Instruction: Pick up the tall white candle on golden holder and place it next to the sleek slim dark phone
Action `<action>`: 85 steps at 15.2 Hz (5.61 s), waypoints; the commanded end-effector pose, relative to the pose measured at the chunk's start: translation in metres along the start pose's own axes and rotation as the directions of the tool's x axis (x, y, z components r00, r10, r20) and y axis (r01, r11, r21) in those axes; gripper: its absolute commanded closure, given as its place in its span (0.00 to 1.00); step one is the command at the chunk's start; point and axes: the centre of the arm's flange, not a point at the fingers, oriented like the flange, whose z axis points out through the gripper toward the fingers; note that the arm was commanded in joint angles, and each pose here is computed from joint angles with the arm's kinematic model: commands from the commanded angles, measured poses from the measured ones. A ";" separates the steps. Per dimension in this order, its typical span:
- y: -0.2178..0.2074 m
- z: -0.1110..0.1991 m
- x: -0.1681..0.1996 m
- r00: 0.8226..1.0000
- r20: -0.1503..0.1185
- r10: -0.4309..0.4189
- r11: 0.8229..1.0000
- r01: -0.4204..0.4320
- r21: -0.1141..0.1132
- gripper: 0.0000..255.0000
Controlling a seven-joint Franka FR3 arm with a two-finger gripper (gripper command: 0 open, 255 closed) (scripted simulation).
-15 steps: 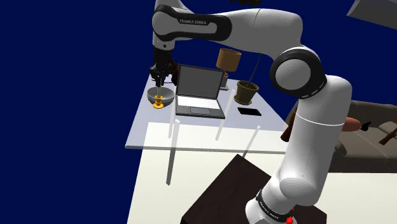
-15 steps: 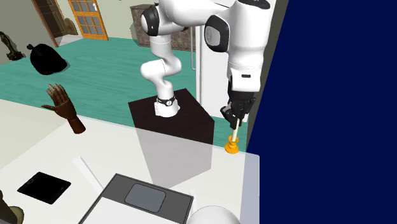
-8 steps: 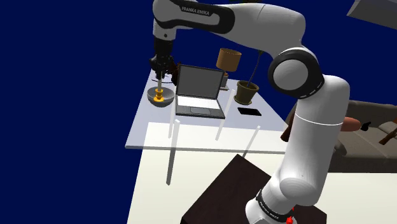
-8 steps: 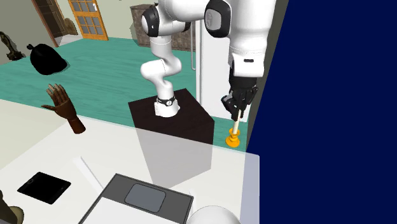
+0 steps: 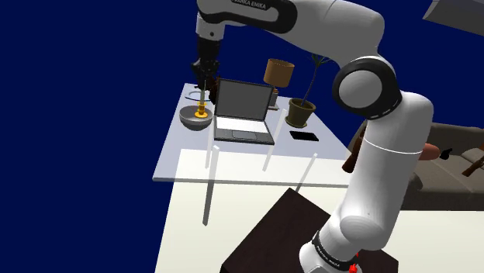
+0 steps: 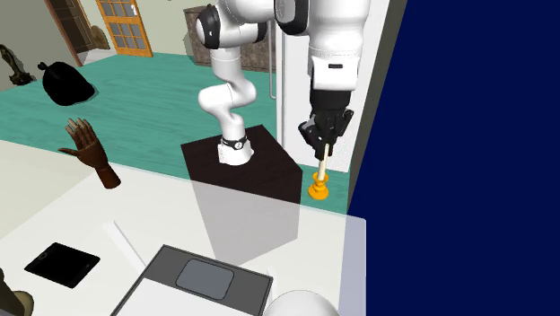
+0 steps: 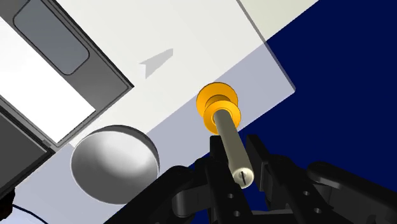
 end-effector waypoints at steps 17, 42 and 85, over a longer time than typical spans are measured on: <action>0.179 -0.008 -0.153 1.000 0.000 0.000 1.000 0.000 0.000 1.00; 0.432 -0.018 -0.365 1.000 0.000 0.000 1.000 0.000 0.000 1.00; 0.564 0.135 -0.481 1.000 0.000 0.000 1.000 0.000 0.000 1.00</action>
